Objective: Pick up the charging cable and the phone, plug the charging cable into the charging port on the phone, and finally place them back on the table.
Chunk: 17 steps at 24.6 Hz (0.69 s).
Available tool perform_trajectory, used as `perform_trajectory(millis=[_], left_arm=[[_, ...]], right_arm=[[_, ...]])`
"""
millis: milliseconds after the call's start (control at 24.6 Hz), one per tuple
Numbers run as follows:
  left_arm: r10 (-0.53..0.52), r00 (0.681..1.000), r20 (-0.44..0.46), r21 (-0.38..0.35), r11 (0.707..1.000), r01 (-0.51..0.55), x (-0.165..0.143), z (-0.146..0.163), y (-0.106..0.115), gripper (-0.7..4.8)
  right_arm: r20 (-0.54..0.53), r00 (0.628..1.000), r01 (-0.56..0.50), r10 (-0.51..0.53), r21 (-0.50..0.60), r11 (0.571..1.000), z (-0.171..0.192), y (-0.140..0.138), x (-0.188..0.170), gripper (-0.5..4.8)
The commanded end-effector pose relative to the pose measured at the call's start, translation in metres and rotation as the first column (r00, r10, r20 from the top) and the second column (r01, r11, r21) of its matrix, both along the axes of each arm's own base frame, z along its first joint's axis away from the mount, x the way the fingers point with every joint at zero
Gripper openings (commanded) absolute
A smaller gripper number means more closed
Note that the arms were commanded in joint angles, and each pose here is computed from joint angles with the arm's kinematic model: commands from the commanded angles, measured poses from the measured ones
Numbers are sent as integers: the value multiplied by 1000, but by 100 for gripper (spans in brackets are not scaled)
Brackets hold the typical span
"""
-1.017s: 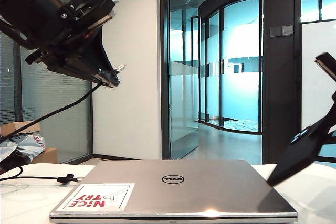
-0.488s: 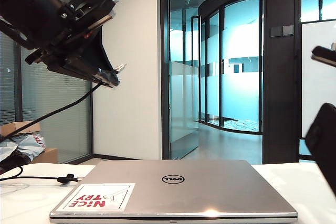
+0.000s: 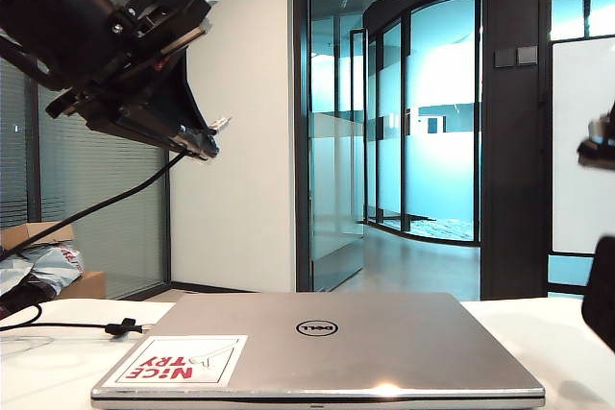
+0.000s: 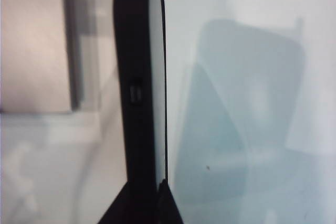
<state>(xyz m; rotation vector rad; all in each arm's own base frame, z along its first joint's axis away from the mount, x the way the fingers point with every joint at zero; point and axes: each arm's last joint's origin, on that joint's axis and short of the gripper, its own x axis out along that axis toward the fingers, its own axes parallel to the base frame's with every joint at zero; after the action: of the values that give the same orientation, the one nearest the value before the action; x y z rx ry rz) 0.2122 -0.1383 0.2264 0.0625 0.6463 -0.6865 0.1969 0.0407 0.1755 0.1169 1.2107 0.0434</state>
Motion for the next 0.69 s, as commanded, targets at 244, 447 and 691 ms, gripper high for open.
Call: perform_trajectory(millis=[244, 447, 691], left_arm=[[-5, 1000, 17, -10, 1000, 5, 1, 3, 0, -6], [-5, 1000, 17, -10, 1000, 5, 1, 3, 0, -6], [-5, 1000, 15, -9, 1000, 5, 1, 3, 0, -6]], right_arm=[[-152, 988, -11, 7, -25, 1000, -26, 3, 9, 4], [-189, 982, -20, 21, 9, 1000, -32, 5, 10, 98], [-179, 984, -21, 18, -12, 1000, -32, 5, 11, 98]])
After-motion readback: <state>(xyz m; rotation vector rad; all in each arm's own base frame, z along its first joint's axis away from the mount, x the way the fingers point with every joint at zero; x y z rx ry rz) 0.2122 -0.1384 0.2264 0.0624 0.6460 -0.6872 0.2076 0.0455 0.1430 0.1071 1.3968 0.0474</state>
